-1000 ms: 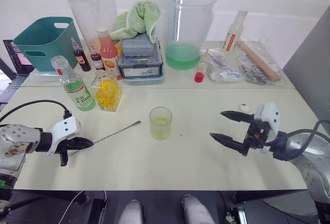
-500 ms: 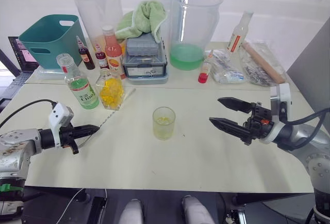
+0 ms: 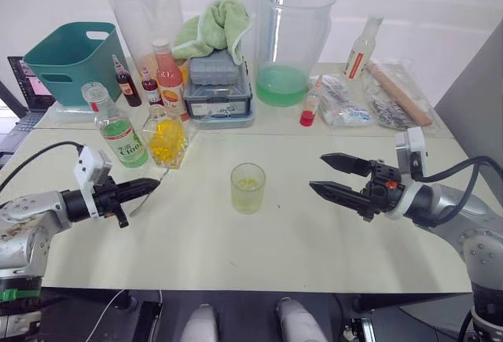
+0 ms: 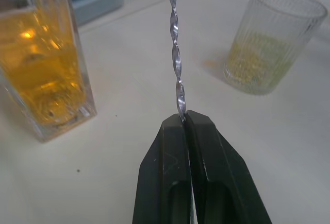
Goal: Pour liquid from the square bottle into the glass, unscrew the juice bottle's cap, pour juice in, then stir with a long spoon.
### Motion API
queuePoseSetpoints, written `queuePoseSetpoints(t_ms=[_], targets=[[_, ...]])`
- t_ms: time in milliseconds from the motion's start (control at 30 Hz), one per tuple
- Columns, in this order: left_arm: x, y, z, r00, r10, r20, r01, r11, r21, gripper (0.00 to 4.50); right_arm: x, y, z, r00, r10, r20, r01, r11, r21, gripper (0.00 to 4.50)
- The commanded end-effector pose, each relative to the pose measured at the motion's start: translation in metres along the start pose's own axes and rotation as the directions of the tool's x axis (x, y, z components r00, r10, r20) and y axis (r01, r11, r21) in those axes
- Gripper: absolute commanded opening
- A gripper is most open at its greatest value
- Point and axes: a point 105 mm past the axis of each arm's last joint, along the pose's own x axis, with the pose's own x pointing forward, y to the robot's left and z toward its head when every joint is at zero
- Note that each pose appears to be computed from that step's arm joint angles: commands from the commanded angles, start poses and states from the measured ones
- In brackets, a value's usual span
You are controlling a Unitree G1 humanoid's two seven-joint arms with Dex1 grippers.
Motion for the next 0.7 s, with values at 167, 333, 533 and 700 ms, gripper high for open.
queuePoseSetpoints(t_ms=[167,333,533,700], targets=[[-0.007,-0.006,-0.02,0.98,-0.021,-0.196,0.025,0.999,0.02,0.02,-0.005,0.003,0.003,1.0,0.0,-0.003,-0.001,0.999,-0.035,4.5],[-0.013,-0.014,-0.043,0.932,-0.052,-0.36,0.064,0.998,0.02,0.02,-0.006,0.003,0.001,1.0,-0.004,-0.012,0.004,0.999,-0.034,4.5],[-0.015,-0.013,-0.053,0.904,-0.028,-0.426,0.055,0.997,0.052,0.02,-0.005,0.003,0.0,1.0,-0.005,-0.02,0.005,0.999,-0.039,4.5],[-0.019,-0.005,-0.051,0.891,0.033,-0.454,0.046,0.986,0.163,1.58,-0.004,0.005,0.0,1.0,0.003,-0.024,-0.004,0.999,-0.042,4.5]])
